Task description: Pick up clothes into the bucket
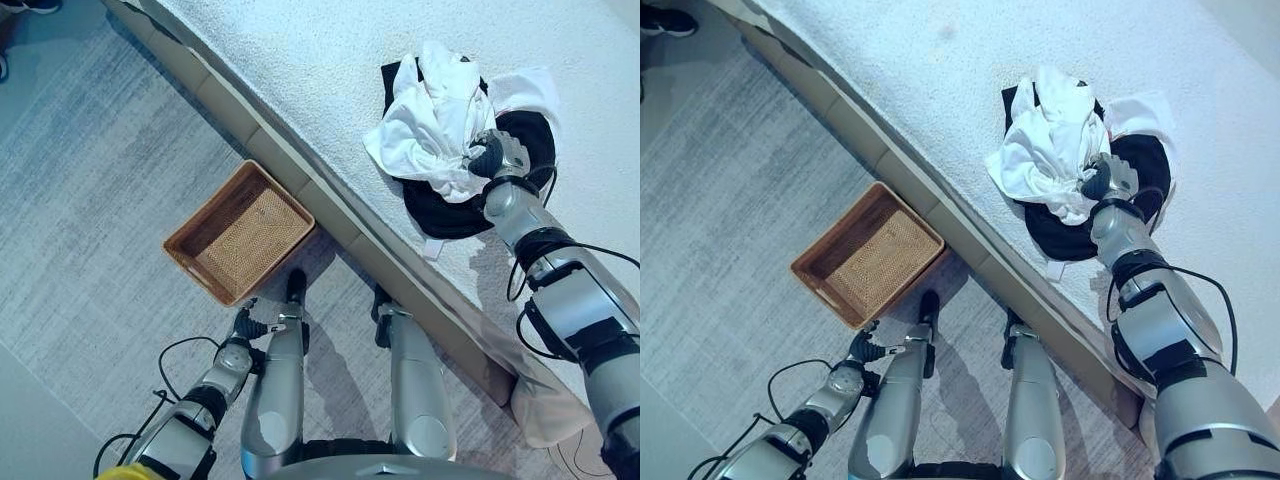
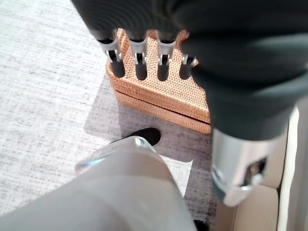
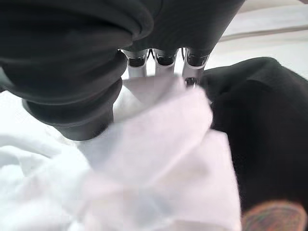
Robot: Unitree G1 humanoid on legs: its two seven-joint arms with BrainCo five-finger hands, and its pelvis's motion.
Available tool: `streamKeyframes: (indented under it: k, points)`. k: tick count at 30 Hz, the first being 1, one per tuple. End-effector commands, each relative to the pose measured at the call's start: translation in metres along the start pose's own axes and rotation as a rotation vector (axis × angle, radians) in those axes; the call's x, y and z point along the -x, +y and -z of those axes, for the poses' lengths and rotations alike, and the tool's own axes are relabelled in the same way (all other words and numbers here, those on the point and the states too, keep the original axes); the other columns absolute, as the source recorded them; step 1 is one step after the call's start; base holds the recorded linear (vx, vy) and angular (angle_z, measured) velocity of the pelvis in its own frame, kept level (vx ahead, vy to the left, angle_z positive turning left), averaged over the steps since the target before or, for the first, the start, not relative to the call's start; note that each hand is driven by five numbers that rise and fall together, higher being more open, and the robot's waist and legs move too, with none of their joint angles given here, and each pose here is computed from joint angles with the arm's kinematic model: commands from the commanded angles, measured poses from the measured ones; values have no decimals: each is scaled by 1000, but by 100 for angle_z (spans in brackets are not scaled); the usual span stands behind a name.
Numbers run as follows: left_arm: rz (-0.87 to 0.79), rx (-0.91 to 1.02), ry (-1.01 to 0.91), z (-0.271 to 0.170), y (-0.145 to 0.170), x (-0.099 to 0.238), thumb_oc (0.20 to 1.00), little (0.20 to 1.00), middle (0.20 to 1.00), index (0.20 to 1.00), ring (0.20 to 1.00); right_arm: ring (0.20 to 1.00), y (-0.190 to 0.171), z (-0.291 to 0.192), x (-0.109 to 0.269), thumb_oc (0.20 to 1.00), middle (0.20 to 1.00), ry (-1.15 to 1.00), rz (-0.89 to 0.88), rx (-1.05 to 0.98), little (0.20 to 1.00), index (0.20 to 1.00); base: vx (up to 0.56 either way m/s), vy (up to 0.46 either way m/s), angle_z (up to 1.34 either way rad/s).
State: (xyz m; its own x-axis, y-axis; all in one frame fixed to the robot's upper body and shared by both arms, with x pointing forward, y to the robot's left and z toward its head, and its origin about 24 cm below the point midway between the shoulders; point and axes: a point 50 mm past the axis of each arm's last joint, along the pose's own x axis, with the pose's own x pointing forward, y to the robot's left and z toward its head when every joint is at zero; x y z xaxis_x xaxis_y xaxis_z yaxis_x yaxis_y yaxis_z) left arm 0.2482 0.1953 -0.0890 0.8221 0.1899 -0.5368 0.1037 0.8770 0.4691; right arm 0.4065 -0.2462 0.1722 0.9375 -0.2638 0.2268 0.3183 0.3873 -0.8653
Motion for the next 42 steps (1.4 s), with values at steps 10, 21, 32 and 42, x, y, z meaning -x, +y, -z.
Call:
streamKeyframes:
  k: [10,21,32,42]
  points:
    - [-2,8,-48,0,-7,7,1000,1000,1000,1000,1000,200,-133,-59,-8,200,200,-325,495,-212,200,200,14,8,-2]
    - [-4,223,-523,-101,31,22,1000,1000,1000,1000,1000,200,-186,-66,16,200,200,-460,655,-205,200,200,40,7,-14]
    - [4,202,-1062,-221,90,79,1000,1000,1000,1000,1000,200,-183,-99,26,200,200,-634,437,-214,200,200,44,-9,-14]
    - [123,13,-1229,-304,69,100,1000,1000,1000,1000,1000,200,-140,-114,41,200,200,-732,-106,-377,200,200,25,-3,-7]
